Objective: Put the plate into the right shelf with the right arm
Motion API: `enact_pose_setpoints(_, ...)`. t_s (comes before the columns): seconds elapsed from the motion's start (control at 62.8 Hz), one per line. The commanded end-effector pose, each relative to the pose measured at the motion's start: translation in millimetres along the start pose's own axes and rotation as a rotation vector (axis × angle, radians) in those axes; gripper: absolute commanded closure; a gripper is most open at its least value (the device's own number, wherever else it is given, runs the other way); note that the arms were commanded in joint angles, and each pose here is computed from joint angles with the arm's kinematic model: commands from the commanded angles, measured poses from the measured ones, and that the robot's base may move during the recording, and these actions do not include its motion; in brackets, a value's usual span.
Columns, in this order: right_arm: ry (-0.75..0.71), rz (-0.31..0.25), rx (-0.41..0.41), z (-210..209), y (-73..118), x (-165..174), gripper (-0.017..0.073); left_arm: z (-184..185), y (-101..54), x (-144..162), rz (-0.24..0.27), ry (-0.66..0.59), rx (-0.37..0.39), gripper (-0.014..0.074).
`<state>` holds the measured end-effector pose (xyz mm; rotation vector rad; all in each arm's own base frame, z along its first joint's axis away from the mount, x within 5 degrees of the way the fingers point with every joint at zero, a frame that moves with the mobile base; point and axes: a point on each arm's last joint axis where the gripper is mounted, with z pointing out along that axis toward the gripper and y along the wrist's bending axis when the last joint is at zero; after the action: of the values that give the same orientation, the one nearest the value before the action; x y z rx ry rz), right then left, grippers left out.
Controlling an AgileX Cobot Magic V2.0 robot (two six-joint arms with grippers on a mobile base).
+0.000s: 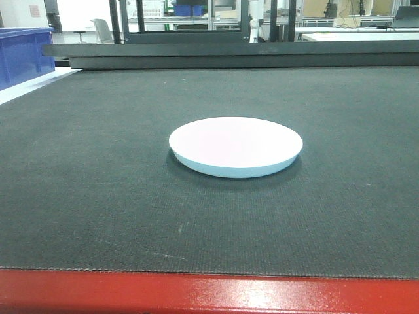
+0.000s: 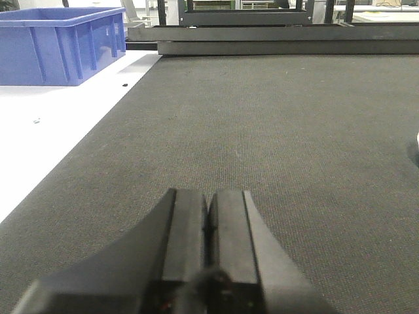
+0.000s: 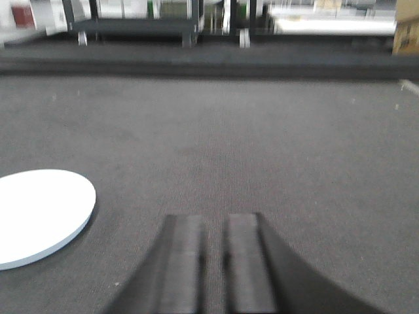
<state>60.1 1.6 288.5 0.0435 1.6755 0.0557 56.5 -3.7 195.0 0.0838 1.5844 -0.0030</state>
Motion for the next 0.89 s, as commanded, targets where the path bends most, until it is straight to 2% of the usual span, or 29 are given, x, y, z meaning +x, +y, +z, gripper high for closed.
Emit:
enact_pose_setpoints(0.0, -0.008, 0.005, 0.007, 14.5, 0.8, -30.3, 0.0100, -0.8, 1.5, -5.7, -0.006, -0.084, -0.017, 0.0640)
enact_pose_setpoints(0.096, 0.085, 0.006, 0.006, 38.7, 1.5, -45.1, 0.0018, -0.8, 1.5, -5.7, -0.006, -0.084, -0.017, 0.0640)
enact_pose_setpoints(0.271, 0.221, 0.026, -0.044, 85.9, 11.6, -80.3, 0.0022, -0.8, 1.5, -5.7, -0.006, -0.084, -0.017, 0.0640)
enact_pose_setpoints(0.398, 0.335, 0.052, -0.110, 128.4, 33.9, -97.2, 0.0022, -0.8, 1.5, -5.7, -0.006, -0.084, -0.017, 0.0640)
enact_pose_setpoints(0.558, 0.486, 0.090, -0.134, 186.9, 67.1, -96.8, 0.0022, -0.8, 1.5, -5.7, -0.006, -0.084, -0.017, 0.0640)
enact_pose_setpoints(0.749, 0.611, 0.005, -0.168, 247.2, 111.3, -78.7, 0.0022, -0.8, 1.5, -5.7, -0.006, -0.084, -0.017, 0.0640)
enact_pose_setpoints(0.876, 0.666, -0.027, -0.182, 277.4, 131.6, -60.0, 0.0022, -0.8, 1.5, -5.7, -0.006, -0.084, -0.017, 0.0640)
